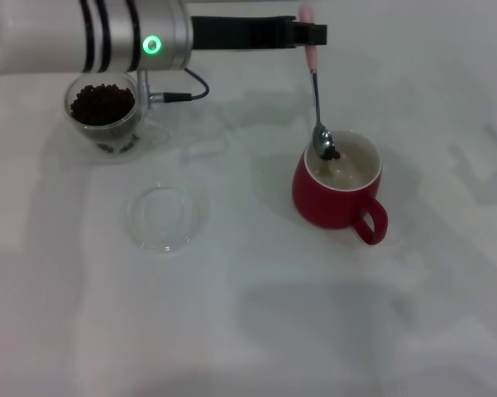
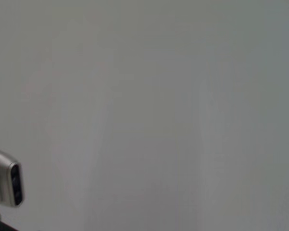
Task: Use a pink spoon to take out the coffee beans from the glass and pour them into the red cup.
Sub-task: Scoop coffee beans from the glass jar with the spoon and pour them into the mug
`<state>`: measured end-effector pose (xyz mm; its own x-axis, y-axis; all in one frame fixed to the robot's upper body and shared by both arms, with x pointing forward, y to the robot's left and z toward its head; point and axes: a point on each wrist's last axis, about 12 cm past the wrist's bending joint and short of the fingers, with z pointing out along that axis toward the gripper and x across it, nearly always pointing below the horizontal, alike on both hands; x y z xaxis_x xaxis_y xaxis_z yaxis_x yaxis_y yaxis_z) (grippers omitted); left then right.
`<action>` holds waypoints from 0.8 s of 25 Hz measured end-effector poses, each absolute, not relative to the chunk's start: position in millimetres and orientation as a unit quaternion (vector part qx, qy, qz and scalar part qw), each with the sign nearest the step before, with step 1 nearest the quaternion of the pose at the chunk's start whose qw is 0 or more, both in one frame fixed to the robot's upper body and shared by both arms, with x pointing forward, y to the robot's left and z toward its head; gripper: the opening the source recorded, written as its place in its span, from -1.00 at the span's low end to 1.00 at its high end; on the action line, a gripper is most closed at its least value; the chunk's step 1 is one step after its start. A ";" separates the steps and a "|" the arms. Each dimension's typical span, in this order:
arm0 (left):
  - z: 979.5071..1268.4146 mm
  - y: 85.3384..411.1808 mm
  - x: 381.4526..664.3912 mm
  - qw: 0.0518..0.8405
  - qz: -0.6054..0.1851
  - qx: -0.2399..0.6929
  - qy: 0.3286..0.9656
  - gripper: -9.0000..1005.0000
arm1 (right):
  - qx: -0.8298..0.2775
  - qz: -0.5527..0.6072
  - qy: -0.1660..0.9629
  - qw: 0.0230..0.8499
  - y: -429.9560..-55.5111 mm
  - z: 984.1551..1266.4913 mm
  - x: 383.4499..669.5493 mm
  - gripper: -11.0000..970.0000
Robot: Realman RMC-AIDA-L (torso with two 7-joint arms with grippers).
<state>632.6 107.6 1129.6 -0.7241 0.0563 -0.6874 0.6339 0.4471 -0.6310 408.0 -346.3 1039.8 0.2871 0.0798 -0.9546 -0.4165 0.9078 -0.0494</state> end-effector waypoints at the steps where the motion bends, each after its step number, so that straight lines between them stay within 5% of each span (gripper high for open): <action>1: 1133.0 103.1 633.9 0.308 -0.471 0.235 0.793 -0.73 | -0.147 0.158 0.576 0.789 -346.1 1040.1 409.1 0.38; 20: 1159.2 96.7 633.5 0.335 -0.477 0.291 0.759 -0.73 | -0.145 0.150 0.584 0.785 -349.4 1040.0 416.5 0.38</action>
<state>633.5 96.7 1159.2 -0.6066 0.1209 -0.7857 0.7607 0.3752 -0.5296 416.5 -349.4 1040.0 0.2728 0.0672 -0.9597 -0.4049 0.9129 -0.0512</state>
